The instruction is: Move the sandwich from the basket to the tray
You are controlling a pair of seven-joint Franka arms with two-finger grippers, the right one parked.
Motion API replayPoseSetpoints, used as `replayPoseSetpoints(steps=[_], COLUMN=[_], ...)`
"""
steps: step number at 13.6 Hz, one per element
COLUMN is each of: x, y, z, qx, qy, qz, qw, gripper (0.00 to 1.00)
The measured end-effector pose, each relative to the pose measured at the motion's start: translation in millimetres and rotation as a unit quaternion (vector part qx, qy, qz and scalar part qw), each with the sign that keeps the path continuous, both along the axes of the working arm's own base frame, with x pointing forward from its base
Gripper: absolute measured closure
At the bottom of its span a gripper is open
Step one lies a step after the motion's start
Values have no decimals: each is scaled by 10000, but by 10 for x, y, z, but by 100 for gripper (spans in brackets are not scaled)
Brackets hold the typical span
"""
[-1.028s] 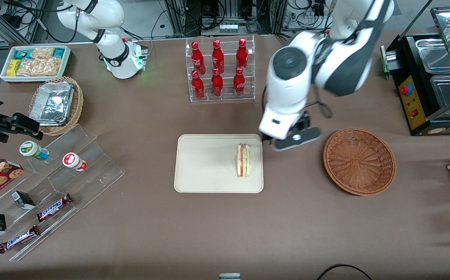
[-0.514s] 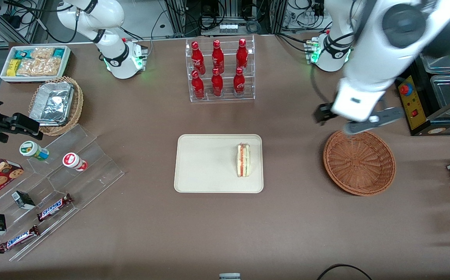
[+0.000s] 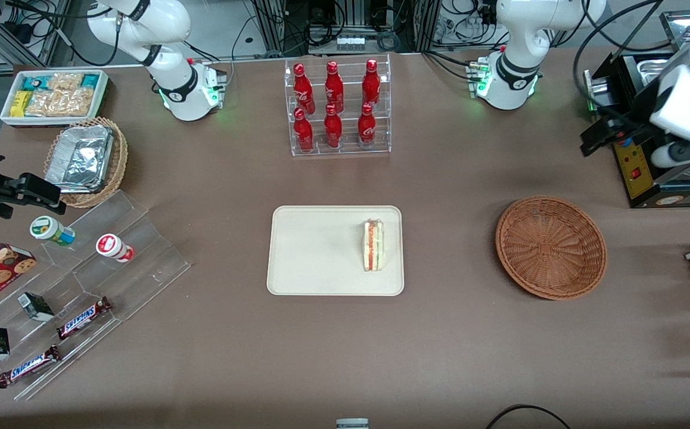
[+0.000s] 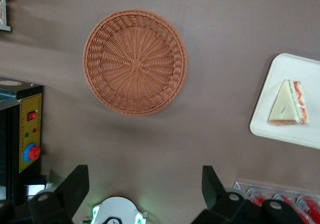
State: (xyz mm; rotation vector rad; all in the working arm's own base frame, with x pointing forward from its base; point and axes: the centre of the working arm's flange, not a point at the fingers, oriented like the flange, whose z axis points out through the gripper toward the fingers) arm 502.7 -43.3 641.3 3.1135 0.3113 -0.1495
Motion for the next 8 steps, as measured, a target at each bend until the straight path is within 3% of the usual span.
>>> replayPoseSetpoints(steps=[5, 8], x=[-305, -287], y=[374, 370], z=[122, 116], qx=[-122, -129], qy=[-109, -119], qz=[-211, -303], qw=[9996, 9994], gripper=[0, 0])
